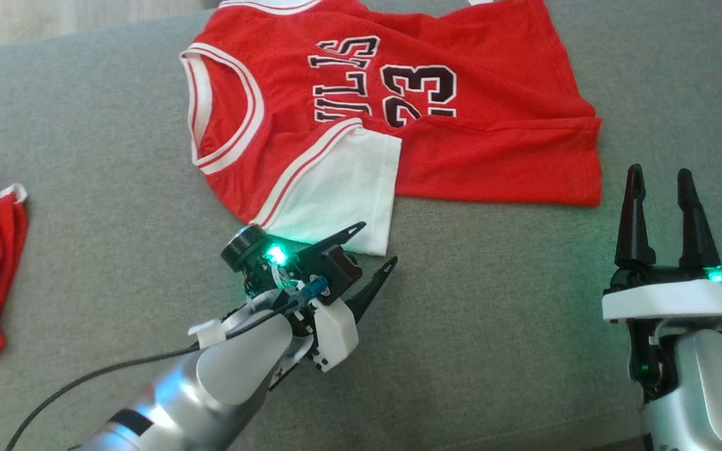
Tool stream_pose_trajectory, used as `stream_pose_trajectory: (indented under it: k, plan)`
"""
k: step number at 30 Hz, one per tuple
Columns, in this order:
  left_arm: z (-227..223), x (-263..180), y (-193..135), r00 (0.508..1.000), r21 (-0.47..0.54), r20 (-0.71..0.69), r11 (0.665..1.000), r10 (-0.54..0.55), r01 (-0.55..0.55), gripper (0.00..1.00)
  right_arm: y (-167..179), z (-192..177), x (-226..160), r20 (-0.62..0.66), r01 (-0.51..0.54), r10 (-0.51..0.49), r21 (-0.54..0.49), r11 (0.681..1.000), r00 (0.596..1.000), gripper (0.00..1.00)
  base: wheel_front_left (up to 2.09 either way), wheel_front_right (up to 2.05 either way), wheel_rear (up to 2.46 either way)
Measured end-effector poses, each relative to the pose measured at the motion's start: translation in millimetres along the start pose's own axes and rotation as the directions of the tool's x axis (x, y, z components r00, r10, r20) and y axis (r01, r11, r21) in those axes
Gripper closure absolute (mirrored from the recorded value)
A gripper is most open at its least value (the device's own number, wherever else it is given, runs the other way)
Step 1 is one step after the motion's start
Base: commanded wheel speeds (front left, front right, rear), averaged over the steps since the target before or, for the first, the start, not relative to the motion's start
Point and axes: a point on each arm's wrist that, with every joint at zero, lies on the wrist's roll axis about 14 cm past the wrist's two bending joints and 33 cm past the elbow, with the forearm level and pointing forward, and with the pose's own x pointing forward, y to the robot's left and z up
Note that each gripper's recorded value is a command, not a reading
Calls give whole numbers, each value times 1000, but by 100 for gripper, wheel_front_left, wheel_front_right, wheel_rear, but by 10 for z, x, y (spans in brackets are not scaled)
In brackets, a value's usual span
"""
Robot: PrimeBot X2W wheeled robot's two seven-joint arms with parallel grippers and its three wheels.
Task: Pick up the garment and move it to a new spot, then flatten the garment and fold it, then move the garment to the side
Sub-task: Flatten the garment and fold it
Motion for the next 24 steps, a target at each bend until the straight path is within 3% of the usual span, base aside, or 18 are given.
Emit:
stream_pose_trajectory:
  k: [6, 7, 8, 24]
  plan:
    - [-124, 87, -52, 999, -8, -30, 1000, -20, 20, 3, -91, -26, -24, -9, 26, -26, -6, 1000, 1000, 0, 0, 0, 0]
    - [-144, 89, -62, 999, -10, -36, 1000, -22, 22, 66, -98, -26, -25, -9, 28, -28, -7, 1000, 1000, 0, 0, 0, 0]
    - [-152, 91, -75, 999, -8, -40, 1000, -30, 29, 100, -101, -24, -24, -8, 29, -29, -7, 1000, 1000, 0, 0, 0, 0]
    - [-35, -233, 330, 990, -17, 25, 990, 142, -142, 100, 54, 105, 3, 30, -11, 10, 22, 1000, 1000, 0, 0, 0, 0]
